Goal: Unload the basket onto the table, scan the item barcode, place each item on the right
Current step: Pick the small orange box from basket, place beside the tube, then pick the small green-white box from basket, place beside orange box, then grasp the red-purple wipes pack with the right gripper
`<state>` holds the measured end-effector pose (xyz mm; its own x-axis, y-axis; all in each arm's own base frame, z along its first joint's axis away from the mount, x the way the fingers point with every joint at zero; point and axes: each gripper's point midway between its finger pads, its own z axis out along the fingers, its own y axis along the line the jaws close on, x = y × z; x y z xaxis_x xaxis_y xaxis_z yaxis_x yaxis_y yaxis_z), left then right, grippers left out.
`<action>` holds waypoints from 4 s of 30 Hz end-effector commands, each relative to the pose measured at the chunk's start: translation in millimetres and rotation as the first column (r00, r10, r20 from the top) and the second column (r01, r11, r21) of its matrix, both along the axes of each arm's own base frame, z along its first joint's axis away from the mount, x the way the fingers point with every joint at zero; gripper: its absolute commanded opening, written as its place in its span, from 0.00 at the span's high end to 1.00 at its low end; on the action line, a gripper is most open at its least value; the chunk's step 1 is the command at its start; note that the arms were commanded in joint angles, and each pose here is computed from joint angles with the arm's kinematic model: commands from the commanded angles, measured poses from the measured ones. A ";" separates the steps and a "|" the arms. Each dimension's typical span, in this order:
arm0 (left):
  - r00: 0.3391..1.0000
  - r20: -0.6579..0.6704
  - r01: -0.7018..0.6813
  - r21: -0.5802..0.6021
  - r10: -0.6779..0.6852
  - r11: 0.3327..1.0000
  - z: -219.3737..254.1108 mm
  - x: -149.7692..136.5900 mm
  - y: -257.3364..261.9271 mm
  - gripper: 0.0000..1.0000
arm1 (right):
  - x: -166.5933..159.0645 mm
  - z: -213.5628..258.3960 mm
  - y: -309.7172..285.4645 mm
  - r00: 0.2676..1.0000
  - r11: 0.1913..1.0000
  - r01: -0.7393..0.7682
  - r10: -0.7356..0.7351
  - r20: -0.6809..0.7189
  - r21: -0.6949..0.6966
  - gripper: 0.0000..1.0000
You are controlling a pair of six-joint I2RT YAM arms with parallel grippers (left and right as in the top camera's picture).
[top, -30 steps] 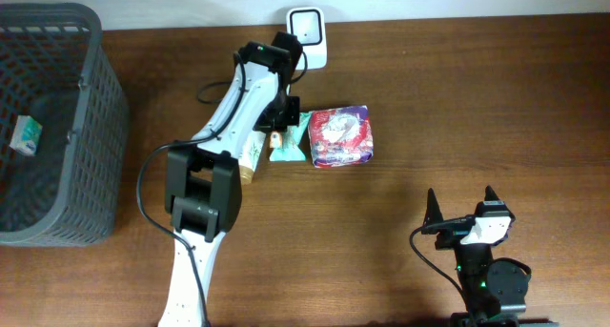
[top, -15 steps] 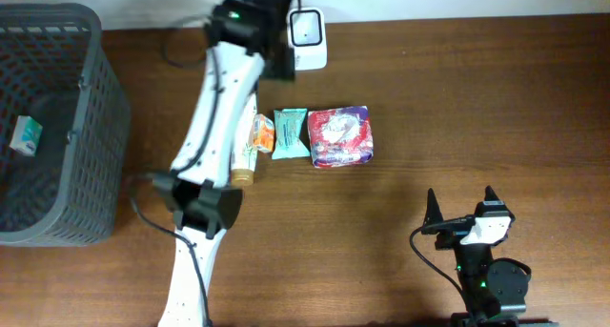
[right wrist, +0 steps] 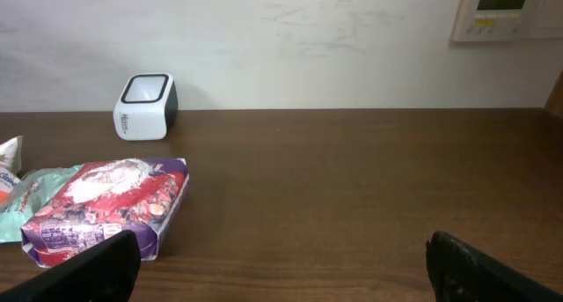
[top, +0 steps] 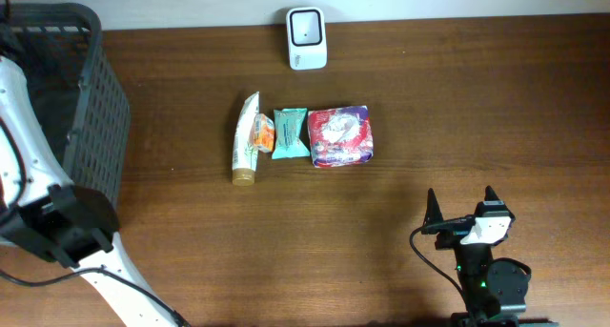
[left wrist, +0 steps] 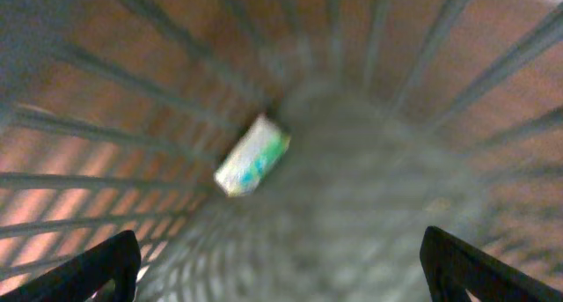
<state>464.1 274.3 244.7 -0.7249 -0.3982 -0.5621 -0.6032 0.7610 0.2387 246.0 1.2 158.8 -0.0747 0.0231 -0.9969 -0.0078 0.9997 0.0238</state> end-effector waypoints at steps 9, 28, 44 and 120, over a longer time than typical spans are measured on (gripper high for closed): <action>0.884 -0.357 0.346 0.065 -0.302 0.936 -150.8 -9.6 51.1 0.04 | 0.0 -3.1 -0.2 1.000 1.000 0.003 -0.003 -0.004 0.000 0.01; 0.887 -0.253 0.381 -0.069 -0.386 0.922 -206.3 -11.1 71.8 0.53 | 0.0 -3.1 -0.2 1.000 1.000 0.003 -0.003 -0.004 0.000 0.01; 0.591 0.729 0.746 -0.331 -0.345 0.579 174.8 -30.2 -262.1 1.00 | 0.0 -3.1 -0.2 1.000 1.000 0.003 -0.003 -0.004 0.000 0.01; 0.918 0.230 0.378 -0.265 -0.323 0.887 96.3 -5.6 -233.9 0.01 | 140.3 80.6 101.3 0.550 0.807 -0.322 0.585 -0.596 0.494 0.00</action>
<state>463.3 38.7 329.7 -0.7631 -0.3198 -0.5616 -0.3034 0.9446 -0.1255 374.7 98.6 263.1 -0.7481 0.0053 -0.6636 -0.3825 0.8137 0.4377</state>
